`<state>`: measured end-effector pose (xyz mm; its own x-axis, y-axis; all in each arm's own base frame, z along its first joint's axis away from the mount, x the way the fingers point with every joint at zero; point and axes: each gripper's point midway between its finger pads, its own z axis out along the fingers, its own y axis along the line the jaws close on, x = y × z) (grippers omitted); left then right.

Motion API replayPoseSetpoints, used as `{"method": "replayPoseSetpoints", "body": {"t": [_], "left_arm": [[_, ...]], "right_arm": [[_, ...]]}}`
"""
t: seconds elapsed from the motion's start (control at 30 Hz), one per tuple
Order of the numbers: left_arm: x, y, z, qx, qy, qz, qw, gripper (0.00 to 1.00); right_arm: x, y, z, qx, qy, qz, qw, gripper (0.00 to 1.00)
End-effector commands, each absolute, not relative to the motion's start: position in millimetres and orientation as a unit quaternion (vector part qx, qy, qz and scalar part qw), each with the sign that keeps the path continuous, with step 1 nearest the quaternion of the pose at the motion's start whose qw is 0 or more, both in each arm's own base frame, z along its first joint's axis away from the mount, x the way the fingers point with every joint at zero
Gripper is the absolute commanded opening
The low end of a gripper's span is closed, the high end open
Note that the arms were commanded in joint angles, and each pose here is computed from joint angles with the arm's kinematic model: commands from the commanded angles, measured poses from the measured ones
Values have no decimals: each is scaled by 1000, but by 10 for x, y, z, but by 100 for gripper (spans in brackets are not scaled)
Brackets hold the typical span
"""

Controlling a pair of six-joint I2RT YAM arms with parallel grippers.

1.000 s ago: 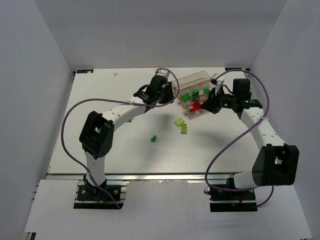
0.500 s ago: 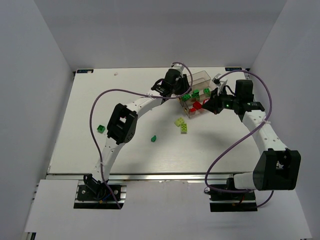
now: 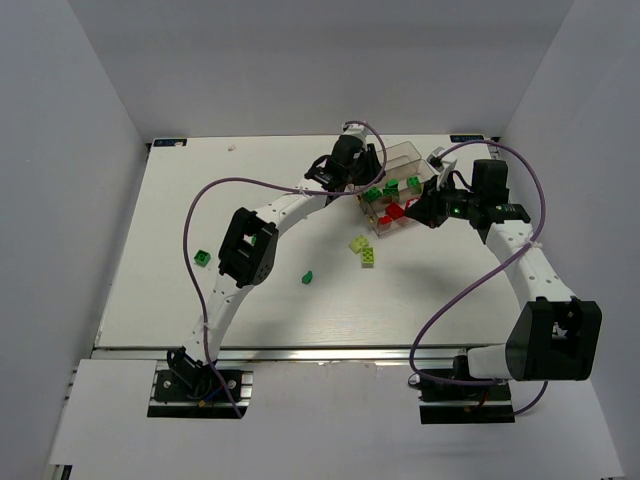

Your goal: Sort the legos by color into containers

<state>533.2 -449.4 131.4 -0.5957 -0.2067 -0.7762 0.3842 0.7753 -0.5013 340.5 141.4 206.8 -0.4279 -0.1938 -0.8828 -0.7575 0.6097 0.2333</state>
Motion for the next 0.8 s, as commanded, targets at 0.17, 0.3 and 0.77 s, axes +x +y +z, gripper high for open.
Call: {"method": "replayPoseSetpoints", "body": {"t": [0.17, 0.3, 0.77], "left_arm": [[5359, -4497, 1619, 43, 818, -336, 466, 52], [5391, -4446, 1650, 34, 818, -324, 474, 60], [5225, -4051, 2112, 19, 811, -316, 492, 70]], "right_arm": [[3413, 1427, 2204, -311, 767, 323, 458, 12], [3399, 1423, 2203, -311, 768, 322, 458, 13], [3157, 1554, 2240, -388, 722, 362, 443, 65]]}}
